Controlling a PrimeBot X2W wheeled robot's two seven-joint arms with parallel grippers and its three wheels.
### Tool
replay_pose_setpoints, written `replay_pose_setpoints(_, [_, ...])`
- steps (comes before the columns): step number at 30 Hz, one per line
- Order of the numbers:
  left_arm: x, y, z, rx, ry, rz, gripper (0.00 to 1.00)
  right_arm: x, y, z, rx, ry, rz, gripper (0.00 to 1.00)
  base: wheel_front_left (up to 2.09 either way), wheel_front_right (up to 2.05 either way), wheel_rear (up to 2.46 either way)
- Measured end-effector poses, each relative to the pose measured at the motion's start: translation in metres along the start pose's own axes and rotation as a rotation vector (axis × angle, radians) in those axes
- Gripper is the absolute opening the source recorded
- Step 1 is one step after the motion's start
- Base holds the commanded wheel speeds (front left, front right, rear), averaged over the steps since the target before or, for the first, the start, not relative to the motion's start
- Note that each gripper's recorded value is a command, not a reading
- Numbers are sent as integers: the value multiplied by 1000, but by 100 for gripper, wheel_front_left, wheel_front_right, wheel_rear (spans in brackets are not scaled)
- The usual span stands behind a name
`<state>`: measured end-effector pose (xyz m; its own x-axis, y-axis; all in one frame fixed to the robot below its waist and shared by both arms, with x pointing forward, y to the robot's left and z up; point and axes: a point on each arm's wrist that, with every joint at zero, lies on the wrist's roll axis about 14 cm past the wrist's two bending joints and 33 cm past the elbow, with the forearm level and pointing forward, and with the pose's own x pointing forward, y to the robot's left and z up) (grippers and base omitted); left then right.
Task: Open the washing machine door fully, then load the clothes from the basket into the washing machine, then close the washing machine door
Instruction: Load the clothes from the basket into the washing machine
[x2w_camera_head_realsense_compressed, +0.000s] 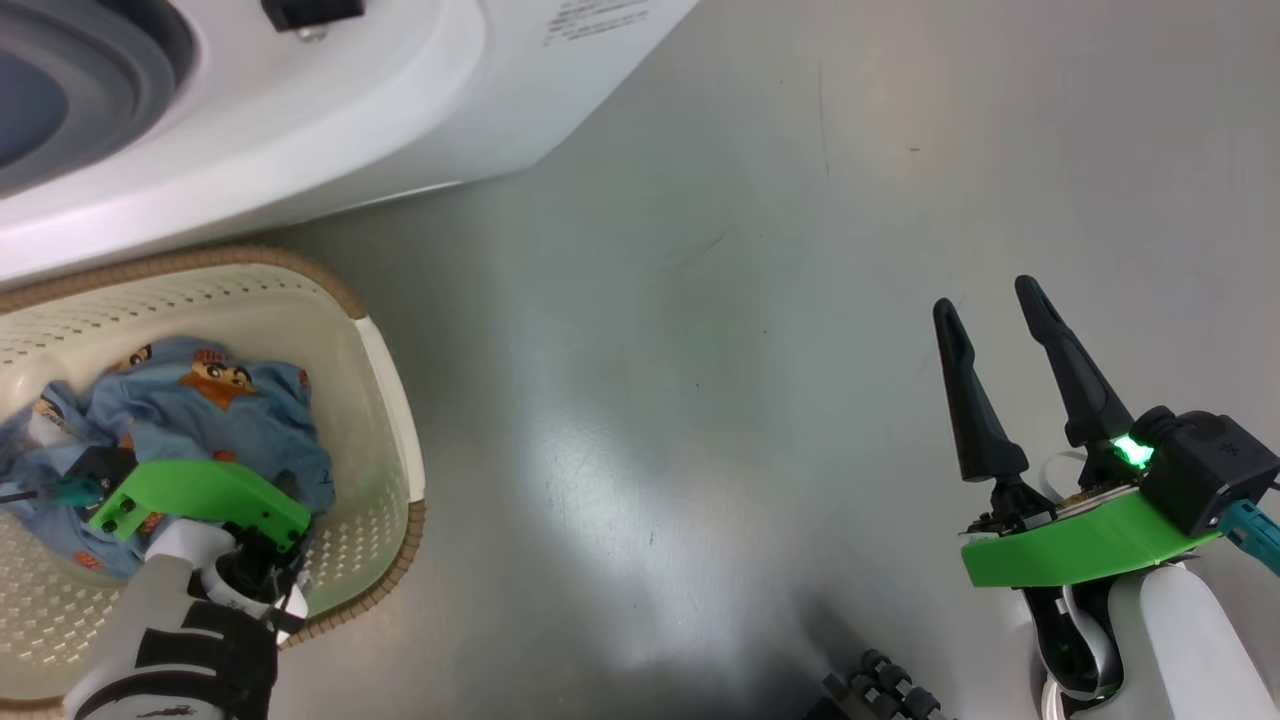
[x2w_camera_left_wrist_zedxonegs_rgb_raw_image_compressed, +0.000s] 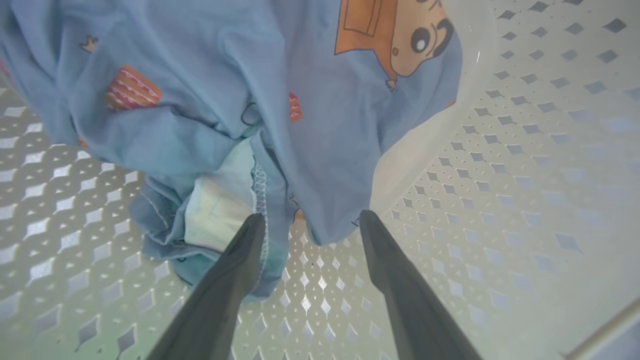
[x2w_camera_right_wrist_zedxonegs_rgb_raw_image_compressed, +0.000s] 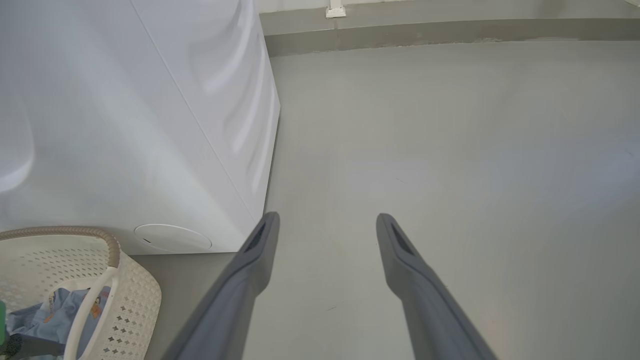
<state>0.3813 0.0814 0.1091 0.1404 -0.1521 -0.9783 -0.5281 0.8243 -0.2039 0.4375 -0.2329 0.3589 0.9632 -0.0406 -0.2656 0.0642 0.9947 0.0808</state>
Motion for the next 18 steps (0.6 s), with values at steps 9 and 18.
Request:
replay_pose_setpoints(9, [6,0,2,-8,-3,-7,100,4,-1,-7,-6,17,4,100,0,0,0])
replay_pose_setpoints(18, [11,3,2,-11,-1,-11,100,12,1,-8,-13,10,16,100,0,0,0])
